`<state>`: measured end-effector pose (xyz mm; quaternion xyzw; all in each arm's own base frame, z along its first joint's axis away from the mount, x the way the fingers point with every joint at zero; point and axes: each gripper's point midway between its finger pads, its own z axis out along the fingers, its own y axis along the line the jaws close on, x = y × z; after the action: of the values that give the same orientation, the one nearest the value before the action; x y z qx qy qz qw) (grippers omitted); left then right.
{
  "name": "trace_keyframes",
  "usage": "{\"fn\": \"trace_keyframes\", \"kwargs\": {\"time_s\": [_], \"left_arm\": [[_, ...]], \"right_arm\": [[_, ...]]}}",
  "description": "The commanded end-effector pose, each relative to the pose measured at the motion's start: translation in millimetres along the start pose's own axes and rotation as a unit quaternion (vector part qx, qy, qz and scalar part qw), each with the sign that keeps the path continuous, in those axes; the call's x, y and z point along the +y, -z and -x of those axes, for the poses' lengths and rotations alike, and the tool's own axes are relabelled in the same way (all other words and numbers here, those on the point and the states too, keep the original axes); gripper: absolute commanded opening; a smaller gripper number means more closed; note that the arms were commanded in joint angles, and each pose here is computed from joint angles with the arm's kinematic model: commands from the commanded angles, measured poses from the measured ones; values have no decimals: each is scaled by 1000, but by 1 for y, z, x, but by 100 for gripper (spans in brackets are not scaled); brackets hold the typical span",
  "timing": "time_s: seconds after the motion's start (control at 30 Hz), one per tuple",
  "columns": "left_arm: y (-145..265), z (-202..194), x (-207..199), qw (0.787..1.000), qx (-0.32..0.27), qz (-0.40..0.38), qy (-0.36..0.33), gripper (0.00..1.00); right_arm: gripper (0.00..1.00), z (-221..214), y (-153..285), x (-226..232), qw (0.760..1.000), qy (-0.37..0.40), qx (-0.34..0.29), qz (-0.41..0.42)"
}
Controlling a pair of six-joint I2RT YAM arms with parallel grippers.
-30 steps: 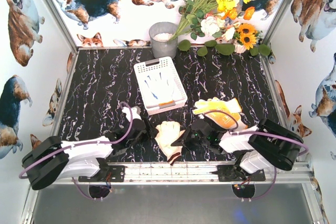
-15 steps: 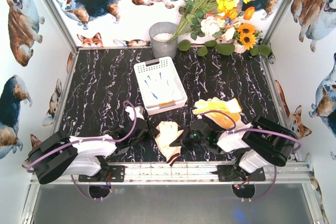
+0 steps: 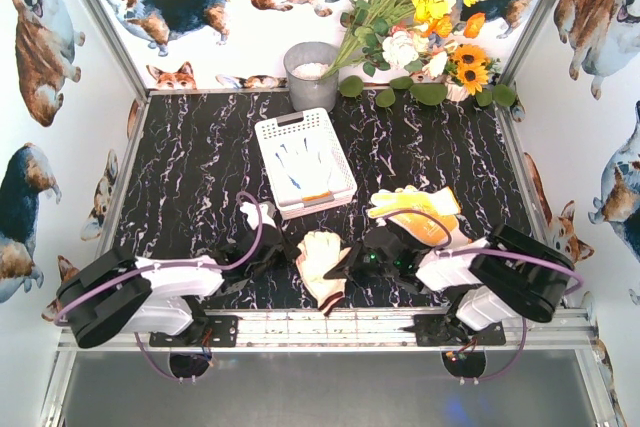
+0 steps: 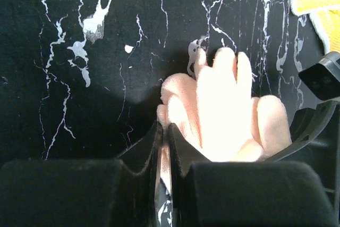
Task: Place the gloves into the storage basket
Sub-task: Pick up the glove from the center of the board.
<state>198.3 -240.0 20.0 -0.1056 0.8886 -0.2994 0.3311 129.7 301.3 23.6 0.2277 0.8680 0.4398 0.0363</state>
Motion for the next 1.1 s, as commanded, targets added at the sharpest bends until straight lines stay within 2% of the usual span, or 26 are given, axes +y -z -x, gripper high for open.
{"fn": "trace_keyframes", "kwargs": {"time_s": [0.0, 0.43, 0.63, 0.9, 1.07], "left_arm": [[7, 12, -6, 1000, -19, -9, -12, 0], [36, 33, -40, 995, -45, -88, -33, 0], [52, 58, -71, 991, -61, -107, -52, 0], [71, 102, -106, 987, -87, -109, -85, 0], [81, 135, -126, 981, -112, -119, -101, 0]], "right_arm": [[0, 4, 8, 11, 999, 26, -16, 10], [0, 11, 41, 28, 992, 112, -53, -26], [0, 7, 70, 59, 987, 150, -64, 7], [0, 18, 110, 122, 970, 204, -119, 55], [0, 26, 119, 151, 962, 235, -128, 59]]}}
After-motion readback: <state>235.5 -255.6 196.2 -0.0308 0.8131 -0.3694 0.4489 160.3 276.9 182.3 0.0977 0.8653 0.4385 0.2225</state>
